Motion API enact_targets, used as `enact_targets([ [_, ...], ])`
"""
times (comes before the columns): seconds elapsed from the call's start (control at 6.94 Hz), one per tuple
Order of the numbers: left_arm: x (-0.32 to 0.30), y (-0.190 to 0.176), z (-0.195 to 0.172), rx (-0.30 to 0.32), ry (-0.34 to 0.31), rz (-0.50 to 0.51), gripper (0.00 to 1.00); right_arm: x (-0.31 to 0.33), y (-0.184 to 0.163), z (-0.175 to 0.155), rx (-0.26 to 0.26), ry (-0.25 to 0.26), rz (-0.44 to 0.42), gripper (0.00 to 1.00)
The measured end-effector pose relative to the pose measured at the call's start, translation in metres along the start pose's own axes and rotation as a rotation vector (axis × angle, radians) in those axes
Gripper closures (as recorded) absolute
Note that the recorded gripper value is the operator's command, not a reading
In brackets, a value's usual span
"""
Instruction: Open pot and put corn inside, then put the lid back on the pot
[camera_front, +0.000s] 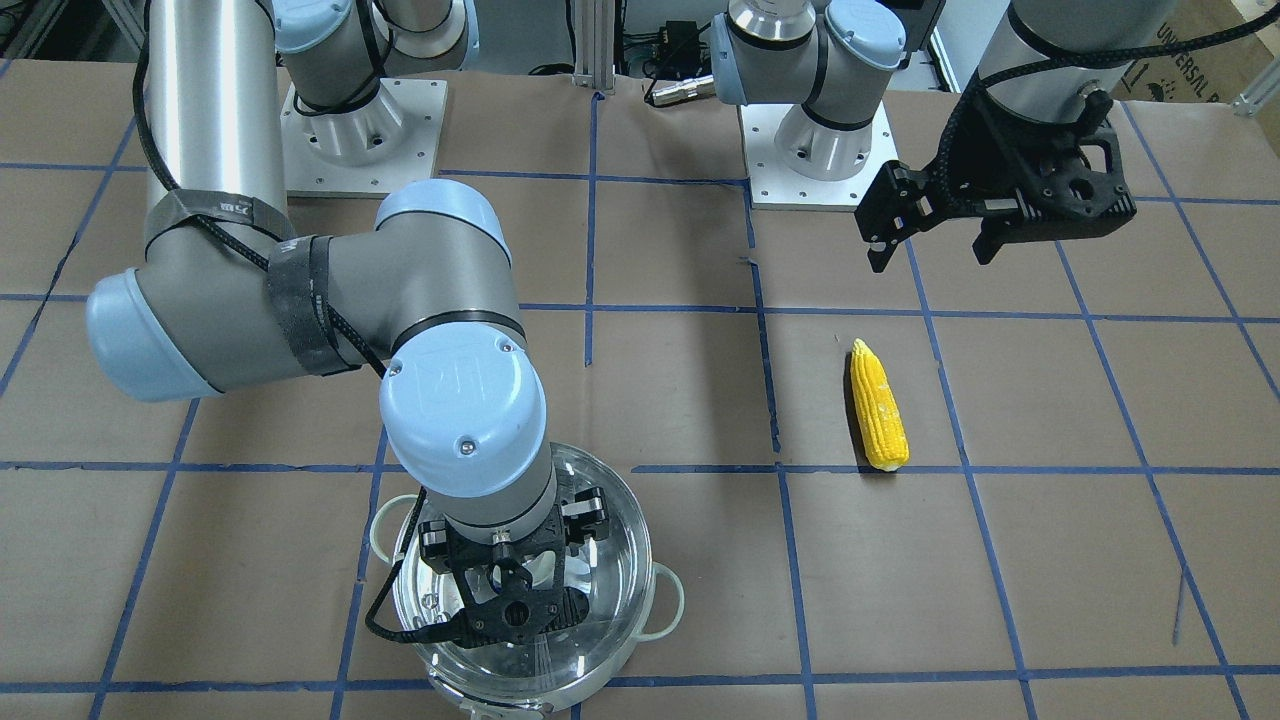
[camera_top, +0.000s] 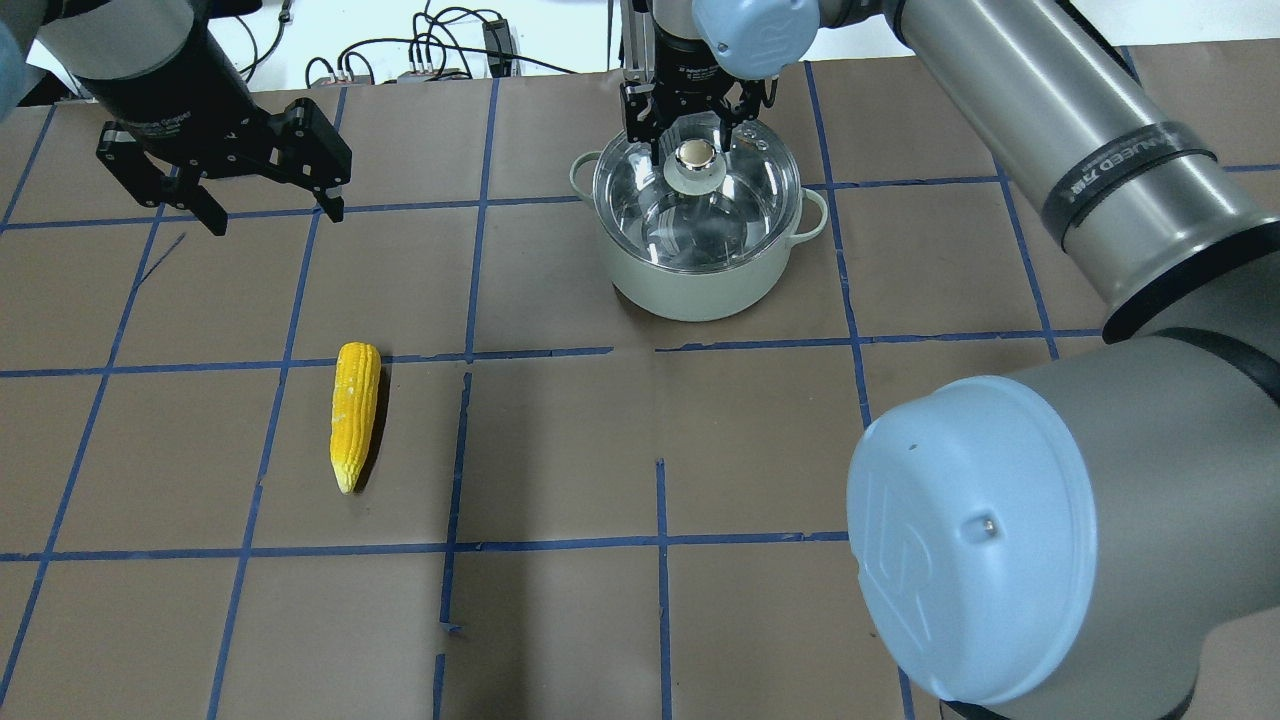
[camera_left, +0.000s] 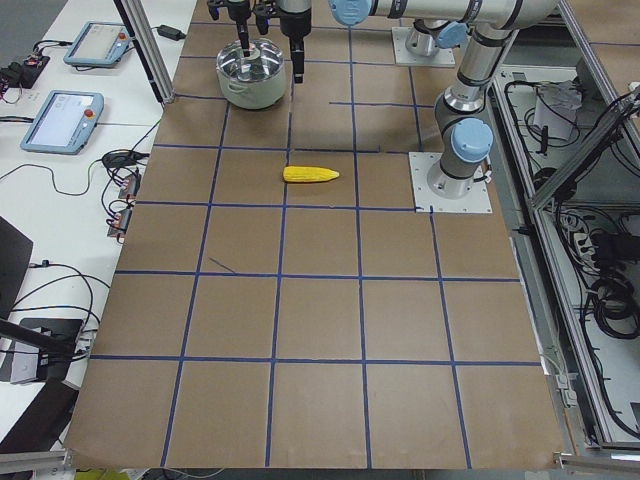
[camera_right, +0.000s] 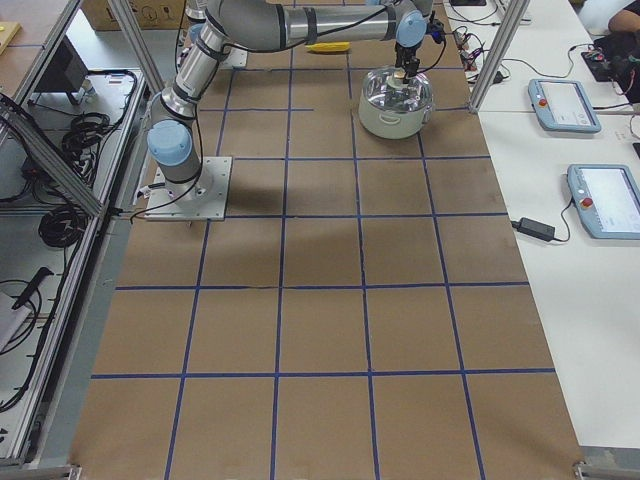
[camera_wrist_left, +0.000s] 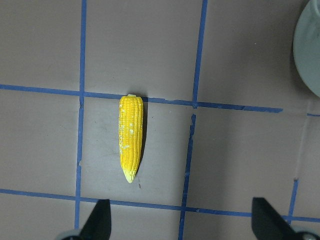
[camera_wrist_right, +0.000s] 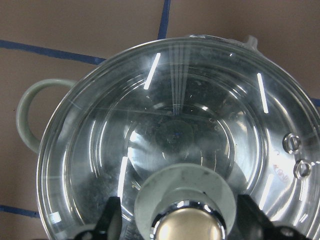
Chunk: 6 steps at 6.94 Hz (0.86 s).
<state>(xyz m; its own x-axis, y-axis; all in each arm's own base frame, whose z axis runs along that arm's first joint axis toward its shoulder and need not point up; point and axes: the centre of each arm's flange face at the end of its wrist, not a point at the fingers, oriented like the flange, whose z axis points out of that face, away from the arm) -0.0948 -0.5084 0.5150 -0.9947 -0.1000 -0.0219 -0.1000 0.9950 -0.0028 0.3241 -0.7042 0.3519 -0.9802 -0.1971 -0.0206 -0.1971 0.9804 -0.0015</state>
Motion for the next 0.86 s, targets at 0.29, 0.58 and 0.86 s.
enact_targets([
  [0.29, 0.000, 0.000, 0.000, -0.001, 0.000, 0.000, 0.00, 0.001, 0.000, 0.001, -0.002, 0.001, -0.003, 0.93],
  [0.58, 0.000, 0.000, 0.001, -0.002, 0.000, 0.000, 0.00, 0.003, 0.000, -0.003, 0.001, 0.004, -0.016, 0.93],
  [0.86, 0.000, 0.000, 0.000, 0.000, 0.000, 0.000, 0.00, 0.018, 0.001, -0.027, 0.014, 0.003, -0.025, 0.92],
])
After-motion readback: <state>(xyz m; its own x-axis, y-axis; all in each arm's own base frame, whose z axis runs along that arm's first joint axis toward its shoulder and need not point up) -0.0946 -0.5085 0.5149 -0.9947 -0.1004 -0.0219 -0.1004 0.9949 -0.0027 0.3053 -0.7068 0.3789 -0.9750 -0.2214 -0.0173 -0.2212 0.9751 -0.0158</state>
